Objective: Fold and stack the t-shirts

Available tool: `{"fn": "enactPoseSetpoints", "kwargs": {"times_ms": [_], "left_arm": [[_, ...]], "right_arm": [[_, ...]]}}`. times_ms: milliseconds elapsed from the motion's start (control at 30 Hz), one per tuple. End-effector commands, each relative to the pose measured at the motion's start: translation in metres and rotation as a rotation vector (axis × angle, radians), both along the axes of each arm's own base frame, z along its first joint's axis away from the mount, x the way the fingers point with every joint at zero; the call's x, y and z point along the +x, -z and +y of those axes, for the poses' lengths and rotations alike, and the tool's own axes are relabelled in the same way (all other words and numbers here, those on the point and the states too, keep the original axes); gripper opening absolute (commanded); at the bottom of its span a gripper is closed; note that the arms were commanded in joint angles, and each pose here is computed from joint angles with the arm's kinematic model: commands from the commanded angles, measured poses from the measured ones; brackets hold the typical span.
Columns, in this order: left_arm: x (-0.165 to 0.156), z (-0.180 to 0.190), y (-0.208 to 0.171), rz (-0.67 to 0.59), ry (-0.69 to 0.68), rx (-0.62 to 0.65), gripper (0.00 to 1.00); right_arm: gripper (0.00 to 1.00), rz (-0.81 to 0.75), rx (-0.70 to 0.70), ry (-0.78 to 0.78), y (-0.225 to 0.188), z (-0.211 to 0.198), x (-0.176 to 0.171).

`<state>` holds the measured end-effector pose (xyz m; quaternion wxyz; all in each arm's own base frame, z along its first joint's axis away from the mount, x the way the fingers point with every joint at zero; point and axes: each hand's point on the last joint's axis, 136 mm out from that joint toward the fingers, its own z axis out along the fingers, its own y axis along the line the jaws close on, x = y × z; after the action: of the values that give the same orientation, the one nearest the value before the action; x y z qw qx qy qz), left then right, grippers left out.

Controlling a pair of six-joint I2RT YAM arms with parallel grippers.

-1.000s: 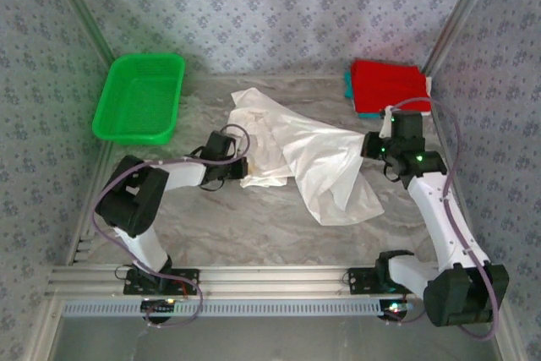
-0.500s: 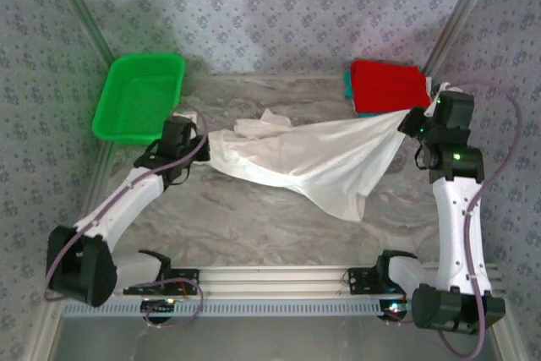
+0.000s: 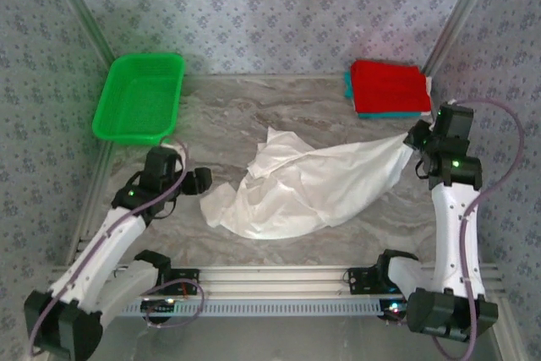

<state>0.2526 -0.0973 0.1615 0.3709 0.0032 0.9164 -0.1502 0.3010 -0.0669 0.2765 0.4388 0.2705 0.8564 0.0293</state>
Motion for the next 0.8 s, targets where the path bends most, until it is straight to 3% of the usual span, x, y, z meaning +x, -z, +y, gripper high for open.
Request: {"fn": "enactPoseSetpoints", "kwargs": {"times_ms": [0,100,233,333,467,600,700,767], "left_arm": [[0.016,-0.009,-0.026,-0.130,0.013,-0.053,0.79],[0.041,-0.030,-0.020,-0.084,0.085,-0.055,0.83],[0.088,-0.082,-0.013,-0.040,0.249,-0.059,0.87],[0.116,-0.126,0.005,0.032,0.362,-0.002,0.85],[0.123,-0.175,0.043,0.106,0.467,0.024,0.85],[0.122,-0.197,0.074,0.147,0.486,-0.051,0.84],[0.124,-0.201,0.101,0.184,0.479,-0.053,0.78],[0.128,-0.206,0.109,0.187,0.479,-0.066,0.65]], "right_arm": [[0.26,0.059,0.075,-0.023,0.026,0.004,0.010],[0.41,0.104,0.107,-0.037,0.043,0.006,0.022],[0.46,0.114,0.104,-0.041,0.059,0.006,0.036],[0.54,0.169,0.140,-0.048,0.080,0.009,0.036],[0.58,0.177,0.171,-0.033,0.095,0.004,0.035],[0.59,0.166,0.178,-0.023,0.103,0.003,0.031],[0.60,0.141,0.195,-0.023,0.105,0.004,0.035],[0.61,0.132,0.221,-0.020,0.107,0.005,0.038]]}}
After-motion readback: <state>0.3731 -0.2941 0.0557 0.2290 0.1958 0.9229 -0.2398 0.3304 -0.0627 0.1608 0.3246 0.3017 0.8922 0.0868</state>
